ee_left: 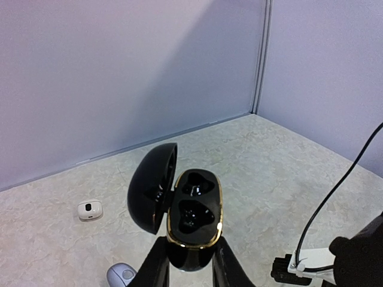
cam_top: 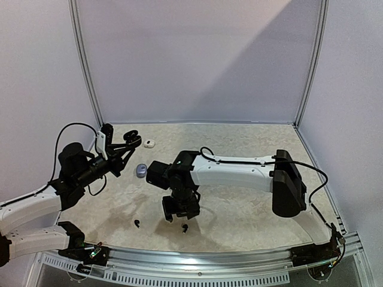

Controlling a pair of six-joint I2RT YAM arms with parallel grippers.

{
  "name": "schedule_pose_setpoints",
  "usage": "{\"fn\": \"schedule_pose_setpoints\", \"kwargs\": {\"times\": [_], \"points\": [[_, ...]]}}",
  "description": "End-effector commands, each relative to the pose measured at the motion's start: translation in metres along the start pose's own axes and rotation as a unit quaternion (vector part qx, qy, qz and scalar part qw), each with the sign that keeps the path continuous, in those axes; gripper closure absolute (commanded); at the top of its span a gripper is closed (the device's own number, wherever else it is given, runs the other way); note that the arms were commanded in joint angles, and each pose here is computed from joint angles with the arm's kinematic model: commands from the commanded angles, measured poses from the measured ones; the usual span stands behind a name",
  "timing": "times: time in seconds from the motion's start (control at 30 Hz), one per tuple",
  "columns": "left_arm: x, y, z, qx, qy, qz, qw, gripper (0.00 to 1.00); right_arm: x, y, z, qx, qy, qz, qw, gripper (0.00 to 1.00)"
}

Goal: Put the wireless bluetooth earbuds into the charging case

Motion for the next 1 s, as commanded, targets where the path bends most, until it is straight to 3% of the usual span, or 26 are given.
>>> {"fn": "schedule_pose_setpoints", "kwargs": {"times": [0.0, 0.2, 0.7, 0.97], "points": [[0.002, 0.0, 0.002, 0.003, 0.003, -0.004, 1.0, 1.0, 0.008, -0.013, -0.006, 0.031, -0.02, 0.031, 0.999, 0.42], [0.002, 0.0, 0.002, 0.006, 0.004, -0.004, 1.0, 1.0, 0.012, -0.037, -0.01, 0.057, -0.007, 0.047, 0.997, 0.46], [0.001, 0.002, 0.0, 0.012, 0.002, -0.007, 1.0, 1.0, 0.019, -0.039, -0.011, 0.078, 0.006, 0.051, 0.996, 0.73], [0.002, 0.002, -0.001, 0.014, 0.004, -0.006, 1.0, 1.0, 0.034, -0.039, -0.009, 0.091, 0.029, 0.074, 0.993, 0.77]]}}
Point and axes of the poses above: each gripper's point midway between its finger pads, its own y axis back along the fingers, its own z axis along the line the jaws close on, x = y × z, the point moved 5 cm from there along y, back along the fingers, and after that the axes turned 8 degrees about y, right-handed, at the moved point
